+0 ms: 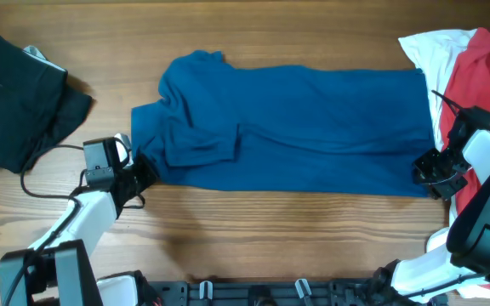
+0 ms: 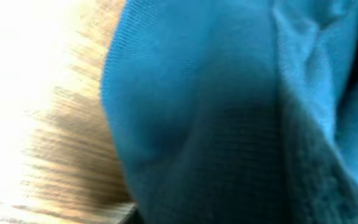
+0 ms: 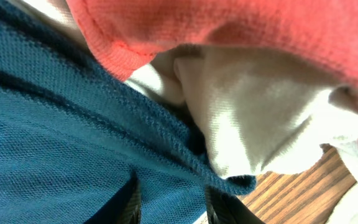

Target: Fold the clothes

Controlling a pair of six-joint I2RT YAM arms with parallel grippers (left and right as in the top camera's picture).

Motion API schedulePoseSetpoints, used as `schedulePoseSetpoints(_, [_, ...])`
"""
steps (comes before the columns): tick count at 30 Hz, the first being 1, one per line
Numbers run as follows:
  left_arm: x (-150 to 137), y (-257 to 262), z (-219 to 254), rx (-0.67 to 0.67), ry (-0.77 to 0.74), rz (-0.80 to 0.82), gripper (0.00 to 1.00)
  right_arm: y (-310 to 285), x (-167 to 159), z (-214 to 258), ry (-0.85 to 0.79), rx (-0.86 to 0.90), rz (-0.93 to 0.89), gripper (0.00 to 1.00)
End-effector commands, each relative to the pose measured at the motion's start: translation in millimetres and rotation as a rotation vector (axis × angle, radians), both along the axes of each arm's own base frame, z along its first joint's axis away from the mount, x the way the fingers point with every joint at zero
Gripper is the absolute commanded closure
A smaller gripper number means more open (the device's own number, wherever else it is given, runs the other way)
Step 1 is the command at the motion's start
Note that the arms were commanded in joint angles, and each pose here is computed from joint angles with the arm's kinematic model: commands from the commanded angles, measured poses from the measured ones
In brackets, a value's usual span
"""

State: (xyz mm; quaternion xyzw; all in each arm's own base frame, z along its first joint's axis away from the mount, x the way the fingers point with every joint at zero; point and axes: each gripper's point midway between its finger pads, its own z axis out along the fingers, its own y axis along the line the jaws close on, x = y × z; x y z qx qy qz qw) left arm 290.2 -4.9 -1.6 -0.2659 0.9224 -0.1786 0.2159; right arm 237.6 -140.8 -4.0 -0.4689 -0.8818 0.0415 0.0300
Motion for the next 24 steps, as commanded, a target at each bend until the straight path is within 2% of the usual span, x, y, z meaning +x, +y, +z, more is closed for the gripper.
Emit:
schedulePoseSetpoints(1, [-8.2, 19.9, -10.6, 0.122, 0.043, 0.041, 0.96, 0.5, -10.9, -19.2, 0.044, 0.009, -0.009, 0.65])
schedulePoseSetpoints(6, [-2.4, 62.2, 13.4, 0.378, -0.004, 0.094, 0.96, 0.7, -11.2, -19.2, 0.045, 0.010, -0.009, 0.65])
schedulePoseSetpoints(10, [-5.9, 107.8, 47.6, 0.614, -0.040, 0.254, 0.96, 1.7, -10.6, -19.3, 0.042, 0.016, -0.009, 0.65])
schedulePoseSetpoints(11, [-12.7, 123.5, 59.1, 0.700, -0.035, 0.316, 0.93, 1.7, -10.6, -19.3, 0.042, 0.016, -0.009, 0.65])
schedulePoseSetpoints(13, [-20.4, 136.4, 70.1, 0.775, -0.028, 0.371, 0.88, 1.6, -10.5, -19.3, 0.041, 0.016, -0.009, 0.65])
schedulePoseSetpoints(15, [-25.3, 144.3, 75.4, 0.824, -0.018, 0.404, 0.78, 1.5, -10.3, -19.3, 0.041, 0.016, -0.009, 0.65])
schedulePoseSetpoints(17, [-25.3, 145.4, 76.4, 0.829, -0.020, 0.410, 0.59, 1.4, -10.1, -19.3, 0.040, 0.015, -0.009, 0.65])
schedulePoseSetpoints(24, [-22.3, 140.8, 74.5, 0.802, -0.030, 0.392, 0.61, 1.3, -10.0, -19.3, 0.039, 0.015, -0.009, 0.65])
